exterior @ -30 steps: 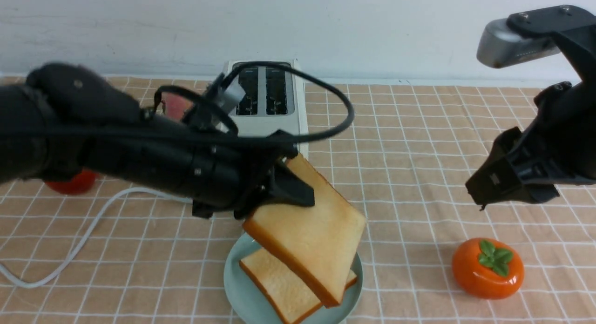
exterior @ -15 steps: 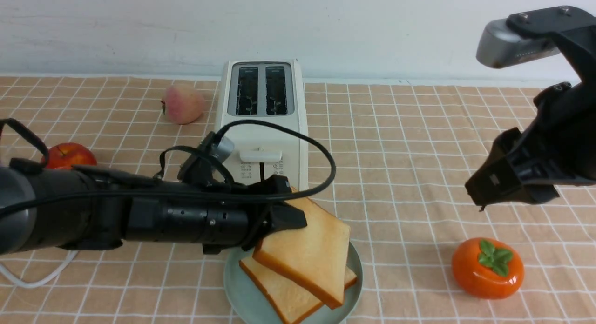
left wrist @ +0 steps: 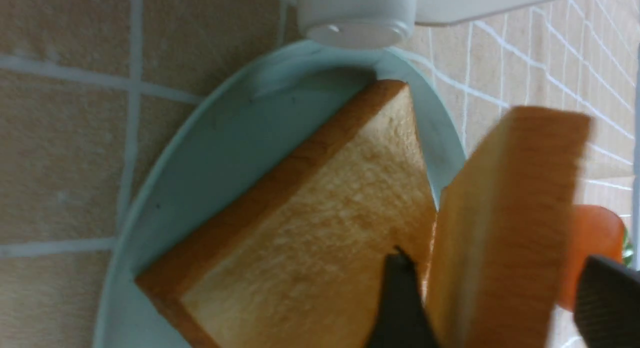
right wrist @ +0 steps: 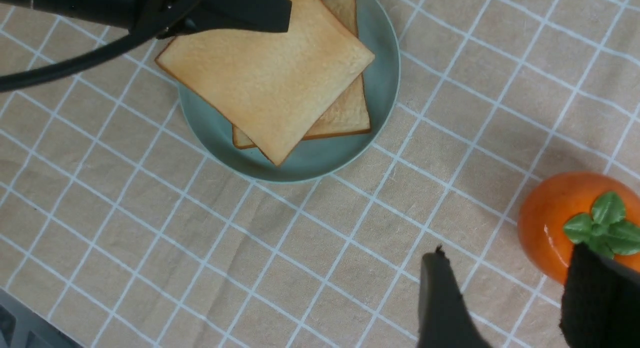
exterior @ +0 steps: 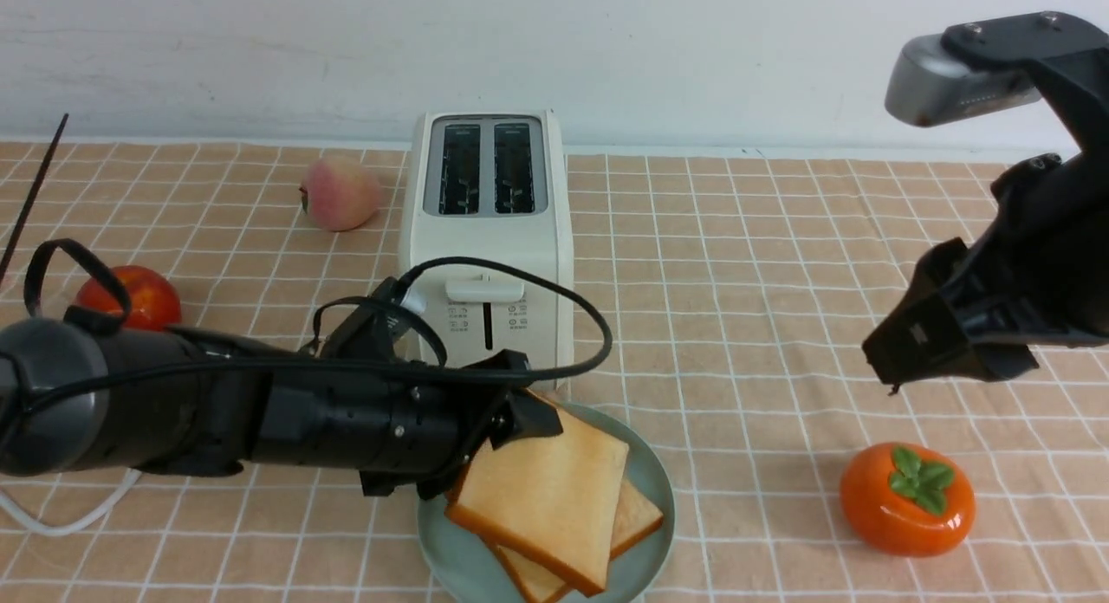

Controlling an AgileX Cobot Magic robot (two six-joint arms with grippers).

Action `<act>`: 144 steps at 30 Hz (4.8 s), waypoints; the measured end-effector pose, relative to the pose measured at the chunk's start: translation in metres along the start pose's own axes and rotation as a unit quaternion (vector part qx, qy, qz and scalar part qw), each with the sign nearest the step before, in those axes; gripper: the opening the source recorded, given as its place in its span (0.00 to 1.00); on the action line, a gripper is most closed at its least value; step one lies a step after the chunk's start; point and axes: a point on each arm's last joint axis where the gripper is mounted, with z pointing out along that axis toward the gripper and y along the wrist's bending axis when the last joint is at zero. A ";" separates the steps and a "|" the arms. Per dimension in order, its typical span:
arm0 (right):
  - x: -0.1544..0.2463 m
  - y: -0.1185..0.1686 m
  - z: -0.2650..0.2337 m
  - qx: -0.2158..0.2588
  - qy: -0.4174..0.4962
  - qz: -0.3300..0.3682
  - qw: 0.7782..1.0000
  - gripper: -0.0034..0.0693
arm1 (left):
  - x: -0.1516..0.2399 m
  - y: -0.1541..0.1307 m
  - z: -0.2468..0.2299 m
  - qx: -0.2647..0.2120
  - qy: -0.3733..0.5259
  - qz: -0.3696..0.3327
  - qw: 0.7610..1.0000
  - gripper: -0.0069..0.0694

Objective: Take toasted bread from bread machine on light coffee tablecloth place on plate.

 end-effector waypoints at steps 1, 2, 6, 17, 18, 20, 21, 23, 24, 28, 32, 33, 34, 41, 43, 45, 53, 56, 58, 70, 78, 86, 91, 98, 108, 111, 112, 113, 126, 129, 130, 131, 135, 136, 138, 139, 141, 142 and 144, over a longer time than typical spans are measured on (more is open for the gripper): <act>0.000 0.000 0.000 0.000 0.001 0.000 1.000 0.51 | -0.001 -0.001 -0.003 -0.007 -0.007 0.016 1.000 0.84; 0.000 0.000 0.000 0.000 0.002 0.000 1.000 0.51 | -0.002 -0.001 -0.006 -0.011 -0.012 0.027 1.000 0.88; 0.001 0.000 0.000 -0.001 0.006 0.000 1.000 0.51 | -0.011 -0.008 -0.026 -0.049 -0.065 0.112 0.990 0.96; 0.002 -0.003 0.000 0.015 0.011 -0.007 1.000 0.51 | -0.028 -0.029 -0.130 -0.070 -0.150 0.322 0.932 0.79; 0.002 -0.003 0.000 0.019 0.012 -0.008 1.000 0.51 | -0.025 -0.029 -0.139 -0.067 -0.140 0.326 0.933 0.75; 0.003 -0.005 0.000 0.029 0.015 -0.013 0.999 0.48 | -0.022 -0.024 -0.162 -0.075 -0.109 0.312 0.941 0.62; 0.003 -0.006 0.000 0.032 0.016 -0.014 0.999 0.47 | -0.020 -0.022 -0.170 -0.079 -0.098 0.295 0.947 0.55; 0.004 -0.009 -0.001 0.051 0.022 -0.016 0.998 0.43 | -0.015 -0.015 -0.187 -0.090 -0.072 0.240 0.964 0.41; 0.004 -0.012 -0.001 0.065 0.024 -0.012 0.998 0.39 | -0.013 -0.010 -0.195 -0.102 -0.065 0.209 0.970 0.31; 0.005 -0.027 -0.011 0.142 0.003 0.032 0.989 0.23 | -0.004 0.000 -0.222 -0.131 -0.067 0.125 0.981 0.08; 0.009 -0.045 -0.029 0.198 -0.061 0.100 0.973 0.04 | 0.013 -0.018 -0.228 -0.097 -0.064 0.151 0.982 0.07; 0.013 -0.045 -0.035 0.202 -0.079 0.109 0.970 0.03 | 0.018 -0.024 -0.225 -0.086 -0.052 0.174 0.980 0.07; 0.019 -0.046 -0.039 0.203 -0.100 0.119 0.967 0.02 | 0.024 -0.030 -0.222 -0.075 -0.039 0.196 0.977 0.07; 0.106 -0.038 -0.036 0.197 -0.174 0.163 0.951 0.02 | 0.063 -0.059 -0.210 -0.022 0.039 0.312 0.949 0.07; 0.128 -0.038 -0.028 0.201 -0.186 0.164 0.948 0.02 | 0.070 -0.062 -0.210 -0.018 0.052 0.331 0.942 0.07; 0.160 -0.038 -0.017 0.200 -0.218 0.165 0.941 0.02 | 0.078 -0.063 -0.213 -0.018 0.067 0.352 0.933 0.07; 0.228 -0.038 0.015 0.196 -0.347 0.131 0.908 0.03 | 0.097 -0.062 -0.243 -0.013 0.054 0.314 0.948 0.07; 0.235 -0.039 0.016 0.214 -0.383 0.096 0.893 0.03 | 0.111 -0.065 -0.264 0.023 0.027 0.301 0.953 0.07; 0.235 -0.038 0.012 0.224 -0.400 0.078 0.885 0.03 | 0.118 -0.066 -0.274 0.043 0.013 0.303 0.952 0.07; 0.234 -0.039 0.007 0.246 -0.414 0.047 0.875 0.05 | 0.146 -0.063 -0.309 0.103 -0.028 0.324 0.940 0.07; 0.234 -0.039 0.007 0.247 -0.414 0.047 0.875 0.05 | 0.146 -0.063 -0.309 0.100 -0.028 0.326 0.940 0.07; 0.234 -0.039 0.007 0.247 -0.414 0.047 0.875 0.07 | 0.146 -0.063 -0.310 0.102 -0.039 0.328 0.939 0.07; 0.234 -0.039 0.007 0.247 -0.414 0.047 0.875 0.08 | 0.147 -0.051 -0.329 0.076 -0.168 0.357 0.916 0.07; 0.234 -0.039 0.007 0.247 -0.414 0.047 0.875 0.08 | 0.150 0.000 -0.325 -0.076 -0.363 0.309 0.876 0.07; 0.234 -0.039 0.007 0.246 -0.414 0.046 0.875 0.09 | 0.156 0.068 -0.261 -0.123 -0.391 0.265 0.873 0.07; 0.234 -0.039 0.007 0.246 -0.415 0.046 0.875 0.10 | 0.152 0.086 -0.240 -0.125 -0.397 0.251 0.874 0.07; 0.234 -0.039 0.007 0.246 -0.415 0.046 0.875 0.10 | 0.152 0.092 -0.234 -0.129 -0.398 0.249 0.873 0.08; 0.234 -0.039 0.007 0.246 -0.415 0.046 0.875 0.10 | 0.151 0.097 -0.229 -0.136 -0.399 0.251 0.872 0.08; 0.234 -0.039 0.007 0.246 -0.414 0.046 0.875 0.12 | 0.158 0.128 -0.199 -0.142 -0.351 0.237 0.895 0.09; 0.234 -0.039 0.007 0.246 -0.414 0.046 0.875 0.13 | 0.158 0.128 -0.199 -0.137 -0.349 0.241 0.895 0.09; 0.234 -0.039 0.007 0.246 -0.414 0.046 0.875 0.13 | 0.158 0.128 -0.199 -0.136 -0.349 0.241 0.895 0.09; 0.234 -0.039 0.007 0.246 -0.414 0.046 0.875 0.13 | 0.158 0.128 -0.199 -0.136 -0.351 0.240 0.895 0.09; 0.234 -0.039 0.007 0.246 -0.414 0.046 0.875 0.14 | 0.158 0.128 -0.200 -0.139 -0.353 0.237 0.894 0.09; 0.234 -0.039 0.007 0.246 -0.414 0.046 0.875 0.14 | 0.158 0.128 -0.200 -0.139 -0.353 0.237 0.894 0.09; 0.234 -0.039 0.007 0.246 -0.414 0.046 0.875 0.15 | 0.158 0.128 -0.200 -0.139 -0.353 0.237 0.894 0.09; 0.234 -0.039 0.007 0.246 -0.414 0.046 0.875 0.15 | 0.158 0.128 -0.200 -0.139 -0.353 0.237 0.894 0.09; 0.234 -0.039 0.008 0.246 -0.414 0.046 0.875 0.15 | 0.158 0.128 -0.200 -0.139 -0.354 0.237 0.894 0.10; 0.234 -0.039 0.008 0.246 -0.414 0.046 0.875 0.15 | 0.158 0.128 -0.200 -0.139 -0.354 0.237 0.894 0.10; 0.234 -0.039 0.008 0.246 -0.414 0.046 0.875 0.16 | 0.158 0.128 -0.200 -0.139 -0.354 0.237 0.894 0.10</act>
